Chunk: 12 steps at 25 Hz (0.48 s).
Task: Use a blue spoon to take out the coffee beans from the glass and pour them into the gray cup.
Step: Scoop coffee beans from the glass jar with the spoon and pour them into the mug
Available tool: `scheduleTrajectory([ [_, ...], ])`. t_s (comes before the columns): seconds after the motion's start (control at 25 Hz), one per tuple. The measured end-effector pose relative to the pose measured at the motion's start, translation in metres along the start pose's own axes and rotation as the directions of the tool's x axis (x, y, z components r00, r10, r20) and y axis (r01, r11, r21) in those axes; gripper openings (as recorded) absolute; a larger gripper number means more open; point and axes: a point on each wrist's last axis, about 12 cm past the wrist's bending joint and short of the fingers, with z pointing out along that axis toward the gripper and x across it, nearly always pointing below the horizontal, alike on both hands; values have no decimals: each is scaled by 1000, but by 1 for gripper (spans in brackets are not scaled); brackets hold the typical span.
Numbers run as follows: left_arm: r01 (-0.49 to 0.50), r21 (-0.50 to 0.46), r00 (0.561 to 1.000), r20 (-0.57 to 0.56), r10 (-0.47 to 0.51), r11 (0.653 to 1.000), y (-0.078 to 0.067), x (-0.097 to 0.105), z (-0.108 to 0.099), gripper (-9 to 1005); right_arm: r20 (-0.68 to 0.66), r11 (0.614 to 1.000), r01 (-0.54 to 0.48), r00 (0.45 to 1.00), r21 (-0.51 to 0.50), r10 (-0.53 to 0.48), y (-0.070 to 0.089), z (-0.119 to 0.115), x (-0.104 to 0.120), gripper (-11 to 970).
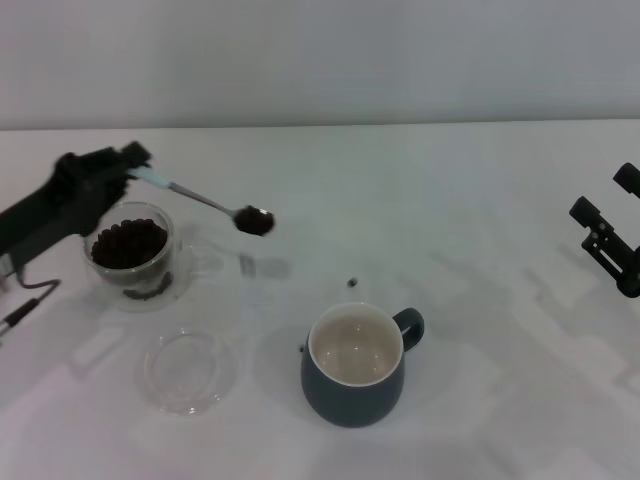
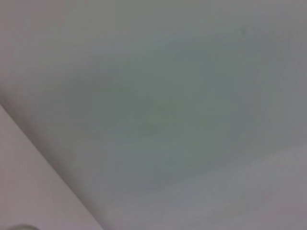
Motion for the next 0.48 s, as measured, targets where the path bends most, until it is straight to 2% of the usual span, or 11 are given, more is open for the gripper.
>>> scheduleTrajectory([
  [0.48, 11, 26, 990, -139, -8, 1000, -8, 24, 28, 136, -7, 1000, 4, 1000, -1, -4, 1, -3, 1, 617],
])
